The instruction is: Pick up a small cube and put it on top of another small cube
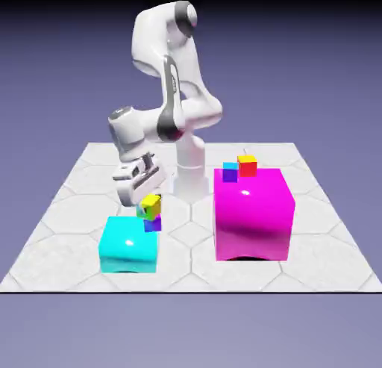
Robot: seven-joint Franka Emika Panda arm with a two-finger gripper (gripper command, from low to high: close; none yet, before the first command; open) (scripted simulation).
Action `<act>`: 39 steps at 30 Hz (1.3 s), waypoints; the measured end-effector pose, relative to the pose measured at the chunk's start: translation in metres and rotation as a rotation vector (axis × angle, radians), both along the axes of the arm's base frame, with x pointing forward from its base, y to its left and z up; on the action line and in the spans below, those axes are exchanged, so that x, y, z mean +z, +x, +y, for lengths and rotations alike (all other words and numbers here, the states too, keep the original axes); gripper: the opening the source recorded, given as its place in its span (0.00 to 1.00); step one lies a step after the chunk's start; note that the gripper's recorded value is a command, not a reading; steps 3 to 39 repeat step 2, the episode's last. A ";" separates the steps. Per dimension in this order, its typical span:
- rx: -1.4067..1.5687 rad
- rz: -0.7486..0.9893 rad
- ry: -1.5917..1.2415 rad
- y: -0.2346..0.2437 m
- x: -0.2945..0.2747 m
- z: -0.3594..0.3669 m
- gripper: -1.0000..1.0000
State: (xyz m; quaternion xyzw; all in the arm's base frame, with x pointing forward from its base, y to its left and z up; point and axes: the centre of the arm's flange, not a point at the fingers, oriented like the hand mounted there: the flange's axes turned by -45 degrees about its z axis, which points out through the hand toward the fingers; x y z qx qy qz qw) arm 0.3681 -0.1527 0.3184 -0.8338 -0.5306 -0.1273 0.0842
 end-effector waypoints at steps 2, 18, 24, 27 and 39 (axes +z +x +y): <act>-0.004 0.000 -0.011 -0.005 0.028 -0.007 1.00; -0.004 0.000 -0.011 -0.005 0.028 -0.007 1.00; -0.004 0.000 -0.011 -0.005 0.028 -0.007 1.00; -0.004 0.000 -0.011 -0.005 0.028 -0.007 1.00; -0.004 0.000 -0.011 -0.005 0.028 -0.007 1.00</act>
